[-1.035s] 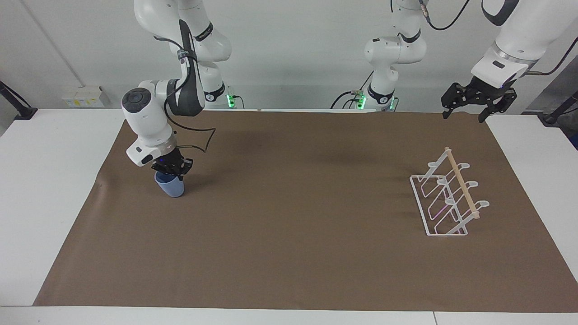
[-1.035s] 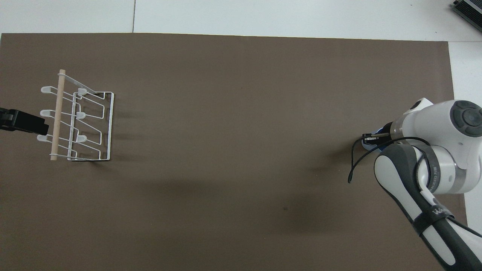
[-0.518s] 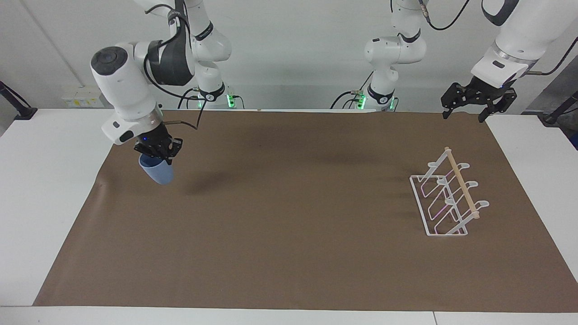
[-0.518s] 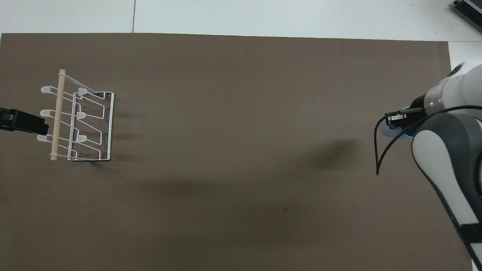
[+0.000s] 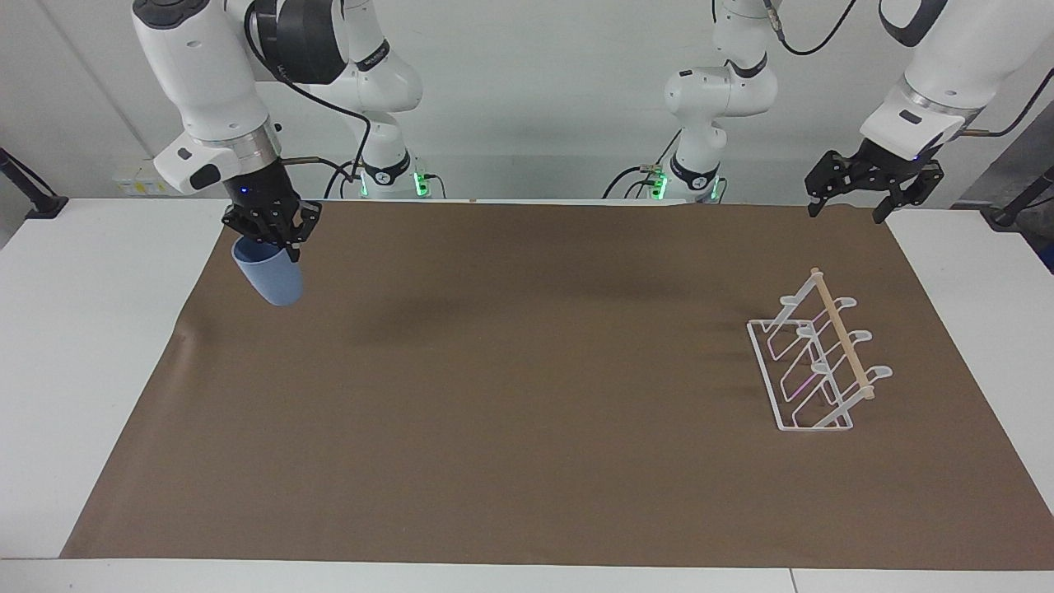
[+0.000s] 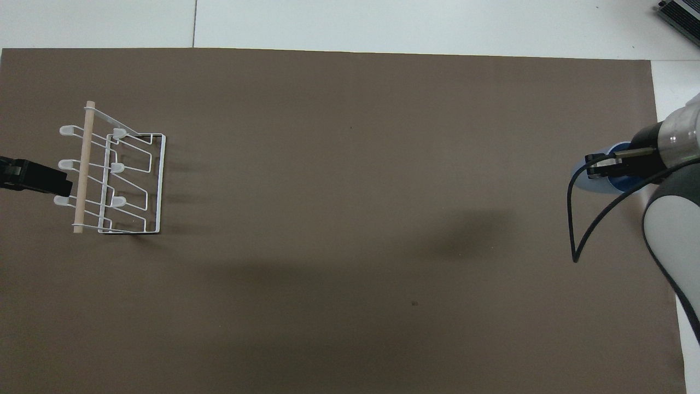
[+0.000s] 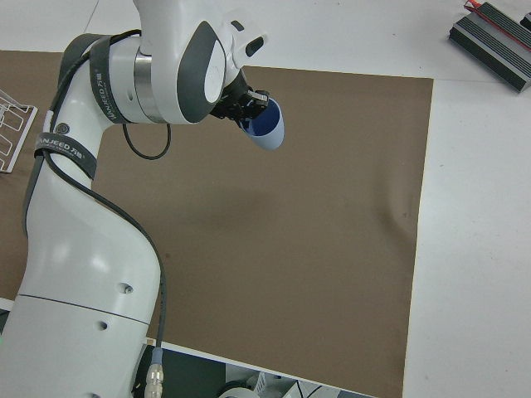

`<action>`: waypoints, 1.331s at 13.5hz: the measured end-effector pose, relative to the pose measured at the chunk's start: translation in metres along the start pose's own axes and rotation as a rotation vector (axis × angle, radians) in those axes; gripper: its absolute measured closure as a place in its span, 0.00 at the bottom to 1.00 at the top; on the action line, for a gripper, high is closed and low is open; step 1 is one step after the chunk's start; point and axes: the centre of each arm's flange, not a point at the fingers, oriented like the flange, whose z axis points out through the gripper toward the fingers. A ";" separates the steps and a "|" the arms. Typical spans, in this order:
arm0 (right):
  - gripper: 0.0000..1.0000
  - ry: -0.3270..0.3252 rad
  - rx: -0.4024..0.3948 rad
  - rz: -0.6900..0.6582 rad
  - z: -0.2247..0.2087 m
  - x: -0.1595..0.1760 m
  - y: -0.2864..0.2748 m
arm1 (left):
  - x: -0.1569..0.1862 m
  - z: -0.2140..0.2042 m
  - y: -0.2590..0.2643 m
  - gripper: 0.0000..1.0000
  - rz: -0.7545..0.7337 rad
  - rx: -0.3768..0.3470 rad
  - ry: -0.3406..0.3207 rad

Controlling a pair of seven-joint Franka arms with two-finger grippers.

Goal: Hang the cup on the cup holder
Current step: 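Lift the blue cup and carry it toward the left gripper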

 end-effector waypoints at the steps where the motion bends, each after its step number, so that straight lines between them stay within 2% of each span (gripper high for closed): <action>1: 0.95 0.001 0.013 -0.011 0.000 0.000 -0.009 | -0.001 0.000 -0.004 0.00 -0.007 0.000 0.000; 4: 0.95 0.064 0.169 -0.071 -0.008 0.006 -0.073 | -0.001 0.000 -0.005 0.00 -0.009 0.000 0.000; 7: 0.95 0.136 0.341 -0.124 -0.022 0.000 -0.172 | 0.001 0.000 0.005 0.00 0.032 -0.004 0.004; 12: 0.95 0.137 0.685 0.053 -0.058 -0.045 -0.325 | 0.006 -0.001 0.033 0.00 0.251 -0.095 0.039; 14: 0.95 0.117 0.828 0.146 -0.073 -0.064 -0.366 | 0.007 -0.002 0.047 0.00 0.401 -0.127 0.055; 15: 0.95 0.087 0.906 0.205 -0.080 -0.073 -0.381 | 0.007 -0.002 0.051 0.00 0.497 -0.139 0.065; 18: 0.95 -0.055 1.106 0.388 -0.091 -0.087 -0.404 | 0.007 -0.002 0.057 0.00 0.803 -0.140 0.089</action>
